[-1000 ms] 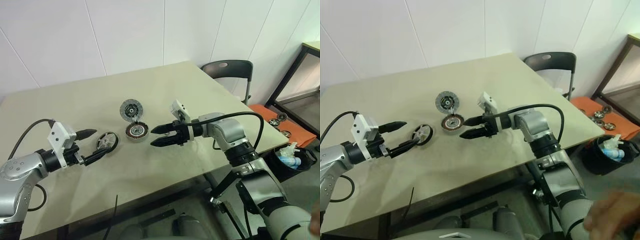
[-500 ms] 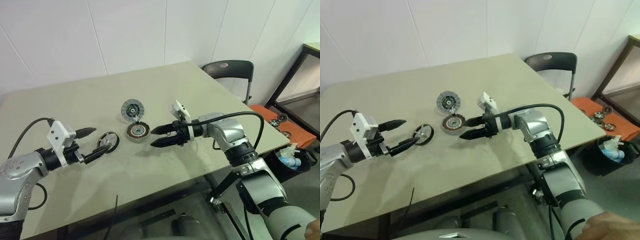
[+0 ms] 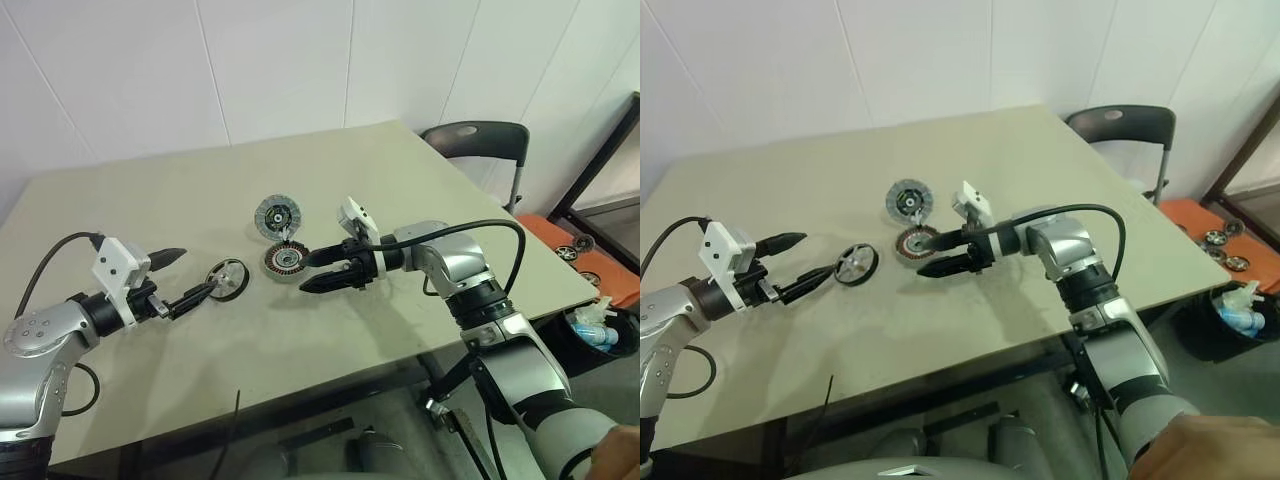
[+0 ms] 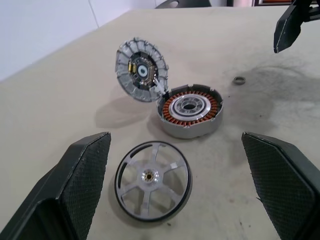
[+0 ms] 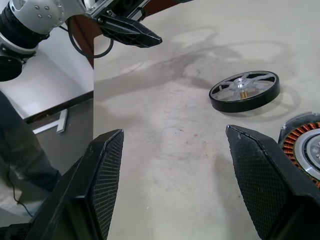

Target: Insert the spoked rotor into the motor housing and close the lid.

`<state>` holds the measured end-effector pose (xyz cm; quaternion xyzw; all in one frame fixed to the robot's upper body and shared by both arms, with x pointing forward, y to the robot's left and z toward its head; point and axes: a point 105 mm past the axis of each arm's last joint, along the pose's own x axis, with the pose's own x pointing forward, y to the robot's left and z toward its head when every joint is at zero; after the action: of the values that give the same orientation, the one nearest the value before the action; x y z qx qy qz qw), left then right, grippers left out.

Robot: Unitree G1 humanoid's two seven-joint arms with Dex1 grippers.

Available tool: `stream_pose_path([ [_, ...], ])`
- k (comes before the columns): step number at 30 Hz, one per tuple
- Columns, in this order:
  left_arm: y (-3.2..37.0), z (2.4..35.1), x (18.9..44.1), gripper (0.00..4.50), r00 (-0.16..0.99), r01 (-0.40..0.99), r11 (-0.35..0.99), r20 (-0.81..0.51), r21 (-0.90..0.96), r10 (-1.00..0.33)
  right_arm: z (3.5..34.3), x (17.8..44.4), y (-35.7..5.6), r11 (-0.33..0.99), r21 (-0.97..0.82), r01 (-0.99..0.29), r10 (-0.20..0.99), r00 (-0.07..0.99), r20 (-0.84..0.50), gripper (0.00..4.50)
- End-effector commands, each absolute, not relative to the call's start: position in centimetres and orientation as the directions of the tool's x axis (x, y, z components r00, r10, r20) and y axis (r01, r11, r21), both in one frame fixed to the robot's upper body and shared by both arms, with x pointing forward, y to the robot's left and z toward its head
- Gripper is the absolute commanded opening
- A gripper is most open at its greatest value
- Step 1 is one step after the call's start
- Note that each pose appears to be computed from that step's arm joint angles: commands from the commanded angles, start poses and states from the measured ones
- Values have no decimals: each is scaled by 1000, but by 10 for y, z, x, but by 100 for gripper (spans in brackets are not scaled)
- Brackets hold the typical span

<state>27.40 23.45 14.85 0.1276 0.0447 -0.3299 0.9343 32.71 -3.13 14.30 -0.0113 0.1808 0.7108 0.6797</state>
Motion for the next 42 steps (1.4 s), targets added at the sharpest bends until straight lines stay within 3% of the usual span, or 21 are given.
stream_pose_path([
  [1,233,160,274,446,776,629,738,-140,245,-615,153,328,-29,-25,203,-979,964,-77,-253,344],
  [42,230,160,277,446,771,635,731,-137,251,-622,149,331,-29,-8,201,-980,963,-62,-261,344],
])
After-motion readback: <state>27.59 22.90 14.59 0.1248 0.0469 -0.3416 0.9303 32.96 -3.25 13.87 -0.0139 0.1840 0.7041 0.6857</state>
